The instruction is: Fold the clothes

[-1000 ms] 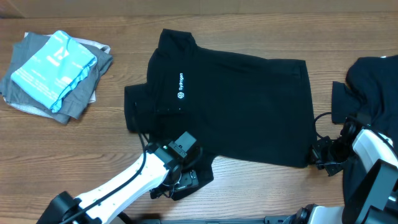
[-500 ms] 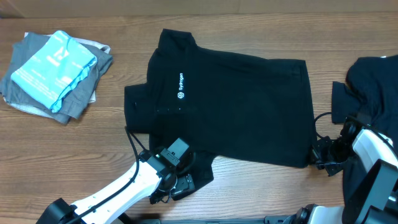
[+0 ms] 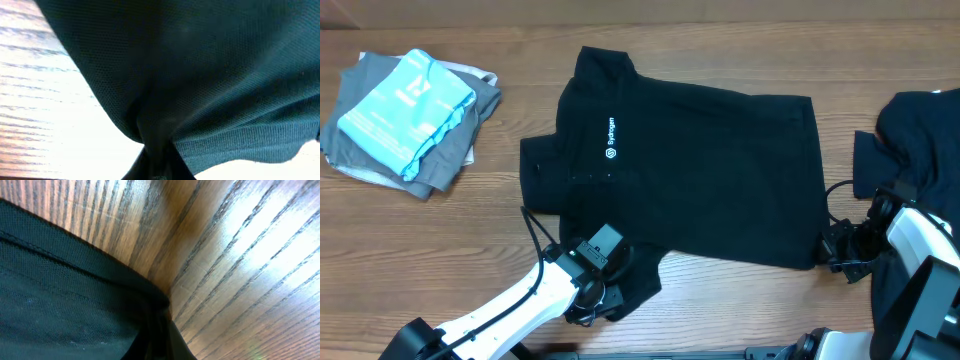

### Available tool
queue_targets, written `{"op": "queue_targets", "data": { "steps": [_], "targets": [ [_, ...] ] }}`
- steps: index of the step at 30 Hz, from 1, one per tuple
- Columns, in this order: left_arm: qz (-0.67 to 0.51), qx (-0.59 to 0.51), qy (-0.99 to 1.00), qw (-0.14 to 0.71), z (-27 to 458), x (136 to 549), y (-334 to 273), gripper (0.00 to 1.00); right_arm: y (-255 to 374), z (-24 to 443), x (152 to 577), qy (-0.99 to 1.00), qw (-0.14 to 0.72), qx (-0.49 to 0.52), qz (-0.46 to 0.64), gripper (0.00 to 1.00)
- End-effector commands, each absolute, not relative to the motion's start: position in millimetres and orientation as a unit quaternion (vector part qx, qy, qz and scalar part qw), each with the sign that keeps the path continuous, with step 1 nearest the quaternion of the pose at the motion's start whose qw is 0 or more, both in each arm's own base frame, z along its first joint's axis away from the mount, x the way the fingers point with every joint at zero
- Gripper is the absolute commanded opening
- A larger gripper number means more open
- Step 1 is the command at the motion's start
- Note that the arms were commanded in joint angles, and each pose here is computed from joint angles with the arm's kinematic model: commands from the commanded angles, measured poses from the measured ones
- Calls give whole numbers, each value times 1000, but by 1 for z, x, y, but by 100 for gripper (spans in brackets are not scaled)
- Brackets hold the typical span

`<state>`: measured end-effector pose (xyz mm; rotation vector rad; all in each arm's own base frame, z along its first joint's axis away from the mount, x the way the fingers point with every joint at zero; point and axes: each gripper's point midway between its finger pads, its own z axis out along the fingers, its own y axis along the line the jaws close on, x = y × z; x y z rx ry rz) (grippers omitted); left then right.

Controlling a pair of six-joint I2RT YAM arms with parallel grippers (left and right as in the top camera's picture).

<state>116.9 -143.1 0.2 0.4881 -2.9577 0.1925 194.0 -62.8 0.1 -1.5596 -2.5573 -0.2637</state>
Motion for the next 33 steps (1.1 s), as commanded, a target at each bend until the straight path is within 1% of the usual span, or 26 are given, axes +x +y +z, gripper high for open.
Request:
{"op": "queue_targets", "data": {
  "steps": [1, 8, 11, 16, 23, 27, 33],
  "targets": [
    [69, 121, -987, 76, 11, 116, -145, 4, -67, 10, 197, -852, 61, -515, -80, 4],
    [-25, 109, -991, 69, 48, 119, -116, 4, -72, 37, 207, -851, 66, -515, -79, 4],
    [-43, 109, -990, 79, 59, 115, -111, 4, -73, 44, 206, -851, 72, -515, -75, 4],
    [-40, 109, -989, 92, 68, 104, -107, 4, -73, 56, 206, -850, 79, -515, -74, 4],
    [18, 113, -992, 49, 100, 102, -109, 5, -71, 72, 202, -852, 67, -515, -74, 4],
    [47, 115, -991, 41, 115, 92, -107, 9, -70, 84, 199, -853, 48, -514, -76, 4],
    [28, 117, -991, 54, 116, 82, -97, 7, -67, 95, 193, -856, 36, -511, -77, 4]
  ]
}}
